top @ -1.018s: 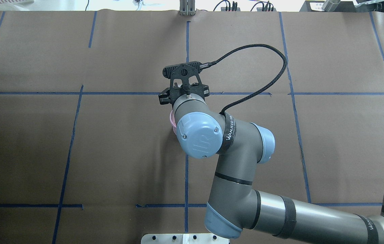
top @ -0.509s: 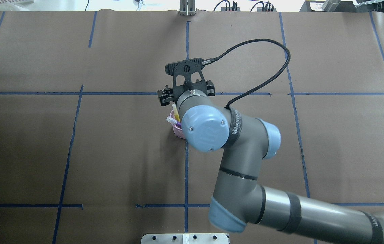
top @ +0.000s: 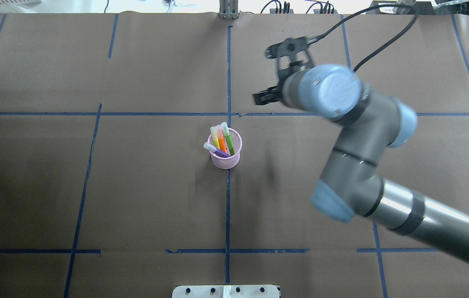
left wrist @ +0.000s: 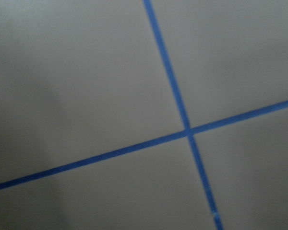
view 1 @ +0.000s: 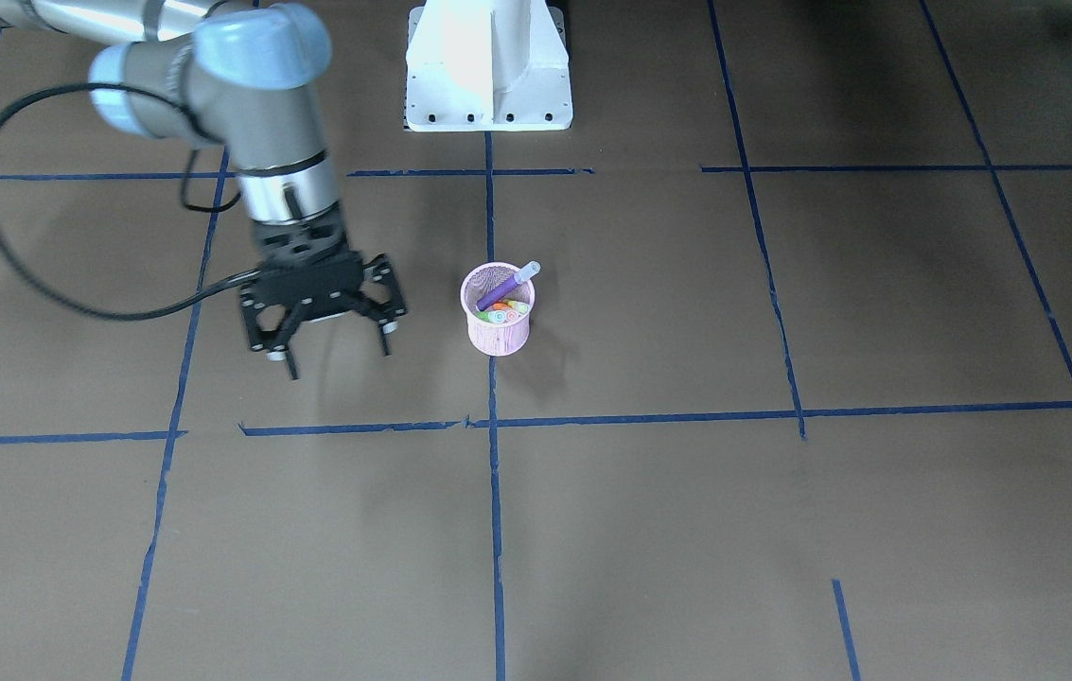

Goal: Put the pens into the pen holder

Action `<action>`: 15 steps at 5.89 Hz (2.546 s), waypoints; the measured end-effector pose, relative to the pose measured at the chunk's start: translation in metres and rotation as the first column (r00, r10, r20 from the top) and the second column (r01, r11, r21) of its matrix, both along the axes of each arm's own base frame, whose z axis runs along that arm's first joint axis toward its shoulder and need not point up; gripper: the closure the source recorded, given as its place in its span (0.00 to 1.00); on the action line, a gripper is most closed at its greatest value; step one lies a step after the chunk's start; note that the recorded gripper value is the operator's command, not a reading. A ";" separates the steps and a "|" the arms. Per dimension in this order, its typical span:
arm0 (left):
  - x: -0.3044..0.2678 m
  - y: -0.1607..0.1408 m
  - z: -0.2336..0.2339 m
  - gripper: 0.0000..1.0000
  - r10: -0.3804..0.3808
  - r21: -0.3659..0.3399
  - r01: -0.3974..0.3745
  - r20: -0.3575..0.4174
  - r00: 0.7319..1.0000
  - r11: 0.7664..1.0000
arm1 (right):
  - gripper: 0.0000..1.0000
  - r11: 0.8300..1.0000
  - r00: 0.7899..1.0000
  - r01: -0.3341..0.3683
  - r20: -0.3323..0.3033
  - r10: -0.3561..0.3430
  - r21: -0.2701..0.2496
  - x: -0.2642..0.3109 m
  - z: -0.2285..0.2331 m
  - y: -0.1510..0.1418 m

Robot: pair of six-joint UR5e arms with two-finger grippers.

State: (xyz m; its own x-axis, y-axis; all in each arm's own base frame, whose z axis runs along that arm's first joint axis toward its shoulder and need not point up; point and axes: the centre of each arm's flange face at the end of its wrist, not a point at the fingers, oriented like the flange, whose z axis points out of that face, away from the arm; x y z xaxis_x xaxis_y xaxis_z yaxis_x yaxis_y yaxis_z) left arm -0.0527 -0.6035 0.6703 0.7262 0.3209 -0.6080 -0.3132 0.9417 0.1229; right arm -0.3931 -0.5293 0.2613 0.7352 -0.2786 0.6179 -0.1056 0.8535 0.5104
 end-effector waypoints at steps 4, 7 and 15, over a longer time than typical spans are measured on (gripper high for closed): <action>-0.054 0.061 0.043 0.00 -0.117 -0.033 0.117 -0.001 0.993 0.993 | 0.00 0.943 0.961 0.256 -0.044 -0.271 -0.213 0.289 0.200 -0.064; -0.047 0.094 0.037 0.00 -0.212 -0.092 0.212 0.015 0.977 0.973 | 0.00 0.893 0.944 0.308 -0.012 -0.330 -0.328 0.407 0.304 -0.044; -0.018 0.088 0.016 0.00 -0.233 -0.128 0.229 -0.020 0.972 0.965 | 0.00 0.888 0.946 0.300 -0.008 -0.323 -0.349 0.477 0.417 0.055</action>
State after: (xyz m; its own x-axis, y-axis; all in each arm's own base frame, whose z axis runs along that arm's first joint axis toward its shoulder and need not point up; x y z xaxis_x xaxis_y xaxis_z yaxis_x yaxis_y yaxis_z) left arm -0.0709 -0.5152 0.6859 0.7497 0.0676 -0.6583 -0.0831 0.9965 0.0078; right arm 0.0837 -0.4745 0.6787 0.6861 -0.2822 0.6706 0.2176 0.9591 0.1810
